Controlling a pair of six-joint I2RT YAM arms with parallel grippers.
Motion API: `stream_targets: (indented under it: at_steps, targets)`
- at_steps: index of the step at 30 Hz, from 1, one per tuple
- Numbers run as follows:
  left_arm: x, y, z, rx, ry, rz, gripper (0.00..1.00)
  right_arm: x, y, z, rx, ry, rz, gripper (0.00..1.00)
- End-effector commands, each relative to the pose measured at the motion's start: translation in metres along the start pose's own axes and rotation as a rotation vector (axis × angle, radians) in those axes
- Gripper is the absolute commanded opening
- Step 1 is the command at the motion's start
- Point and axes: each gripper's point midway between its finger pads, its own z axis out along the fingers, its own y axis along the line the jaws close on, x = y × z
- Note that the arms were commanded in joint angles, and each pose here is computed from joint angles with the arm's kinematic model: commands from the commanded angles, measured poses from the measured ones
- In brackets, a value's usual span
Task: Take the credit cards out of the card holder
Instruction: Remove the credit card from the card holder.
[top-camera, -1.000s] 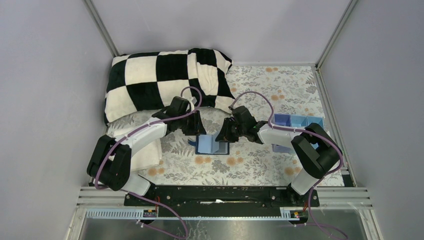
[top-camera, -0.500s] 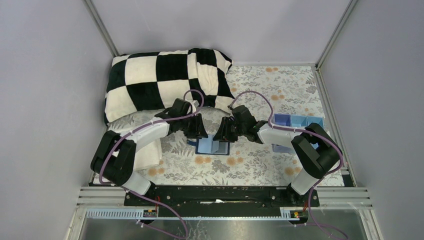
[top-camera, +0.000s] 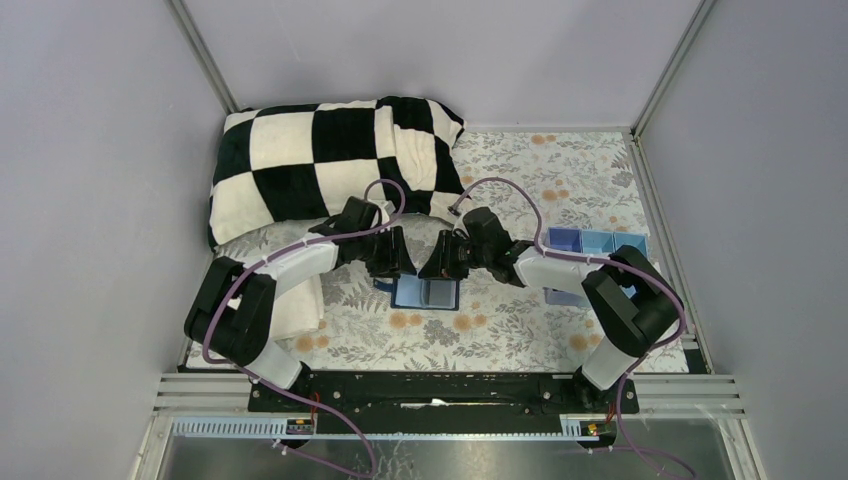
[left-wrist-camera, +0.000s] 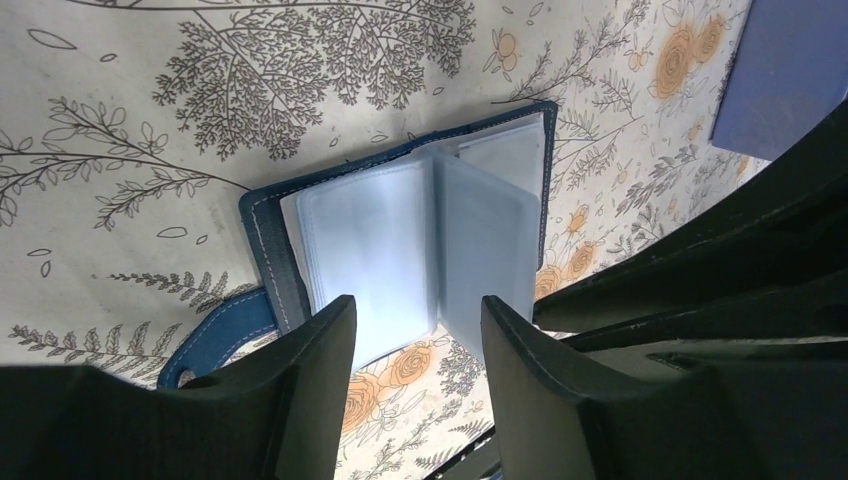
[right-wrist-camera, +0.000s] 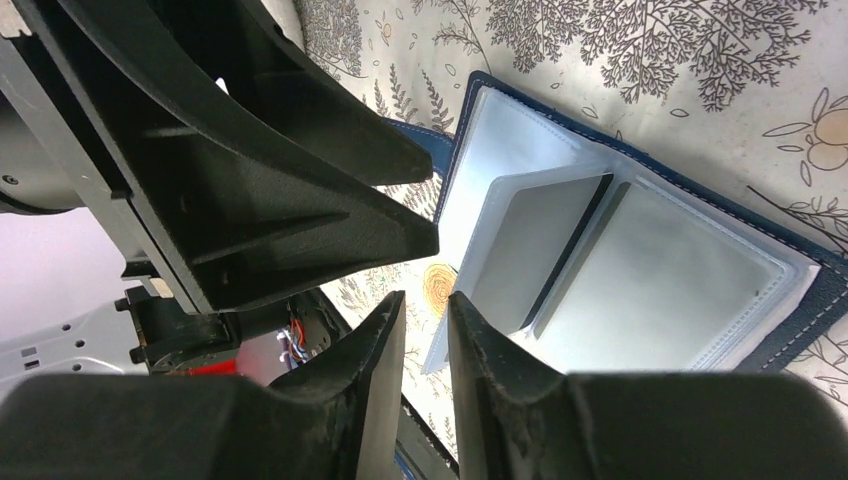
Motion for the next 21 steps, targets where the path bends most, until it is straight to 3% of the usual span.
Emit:
stream_targets:
  at_steps: [1, 21]
  targets:
    - [-0.004, -0.006, -0.004, 0.046, -0.028, 0.010, 0.54, -0.008, 0.022, 0.005, -0.064, -0.006, -0.035, 0.29]
    - [-0.003, -0.007, -0.005, 0.082, -0.031, -0.011, 0.52, -0.012, -0.010, 0.006, 0.093, -0.060, 0.011, 0.27]
